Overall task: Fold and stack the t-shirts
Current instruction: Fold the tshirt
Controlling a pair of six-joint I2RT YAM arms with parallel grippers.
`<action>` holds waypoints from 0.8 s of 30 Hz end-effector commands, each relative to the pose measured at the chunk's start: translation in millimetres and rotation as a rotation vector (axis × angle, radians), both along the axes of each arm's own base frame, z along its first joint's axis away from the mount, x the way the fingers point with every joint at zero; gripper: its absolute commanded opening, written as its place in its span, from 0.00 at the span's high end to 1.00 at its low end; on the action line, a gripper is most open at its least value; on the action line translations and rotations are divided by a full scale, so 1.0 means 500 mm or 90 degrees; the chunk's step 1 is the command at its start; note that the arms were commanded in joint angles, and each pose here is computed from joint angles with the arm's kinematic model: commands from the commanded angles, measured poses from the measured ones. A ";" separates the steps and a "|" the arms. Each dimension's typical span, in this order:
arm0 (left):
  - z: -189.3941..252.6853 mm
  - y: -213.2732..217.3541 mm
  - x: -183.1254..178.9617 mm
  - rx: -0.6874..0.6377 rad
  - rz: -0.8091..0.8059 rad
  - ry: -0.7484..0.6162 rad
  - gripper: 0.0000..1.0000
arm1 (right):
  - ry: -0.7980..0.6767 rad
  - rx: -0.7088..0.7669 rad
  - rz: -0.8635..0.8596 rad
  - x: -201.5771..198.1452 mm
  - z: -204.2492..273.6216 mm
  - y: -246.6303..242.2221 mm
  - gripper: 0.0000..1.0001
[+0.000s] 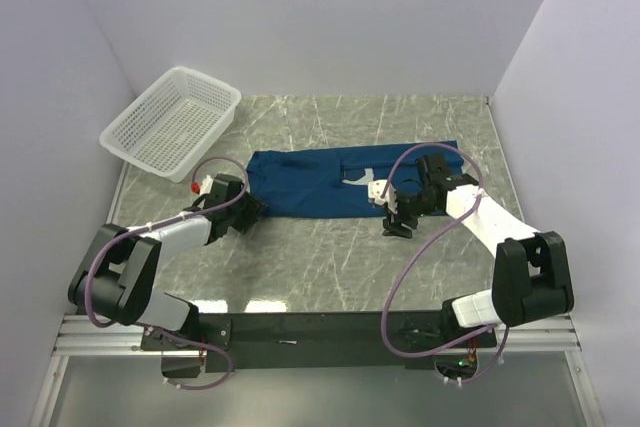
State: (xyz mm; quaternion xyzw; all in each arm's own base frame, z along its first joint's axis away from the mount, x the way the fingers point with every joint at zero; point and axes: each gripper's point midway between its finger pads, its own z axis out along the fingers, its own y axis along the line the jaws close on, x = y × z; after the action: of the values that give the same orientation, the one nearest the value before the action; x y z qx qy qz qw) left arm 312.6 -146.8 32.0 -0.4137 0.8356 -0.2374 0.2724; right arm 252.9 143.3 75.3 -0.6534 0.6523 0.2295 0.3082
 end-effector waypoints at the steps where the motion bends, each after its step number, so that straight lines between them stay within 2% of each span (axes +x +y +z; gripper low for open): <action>1: -0.060 0.059 -0.035 0.083 0.067 0.079 0.43 | -0.044 0.031 -0.004 0.016 0.035 0.001 0.34; 11: -0.066 0.076 -0.038 0.114 0.057 0.082 0.43 | -0.041 -0.034 -0.011 0.014 0.007 -0.042 0.35; 16: -0.056 0.088 -0.047 0.127 0.056 0.067 0.55 | -0.032 -0.059 -0.019 0.027 -0.005 -0.074 0.36; 24: -0.053 0.093 -0.021 0.139 0.021 0.043 0.67 | -0.039 -0.083 -0.021 0.031 -0.008 -0.100 0.37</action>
State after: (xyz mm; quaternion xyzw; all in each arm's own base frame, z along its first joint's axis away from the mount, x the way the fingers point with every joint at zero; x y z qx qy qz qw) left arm 314.5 -117.9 24.0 -0.4189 0.8385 -0.1753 0.3012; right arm 262.1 97.0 63.0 -0.6537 0.6787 0.1771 0.2841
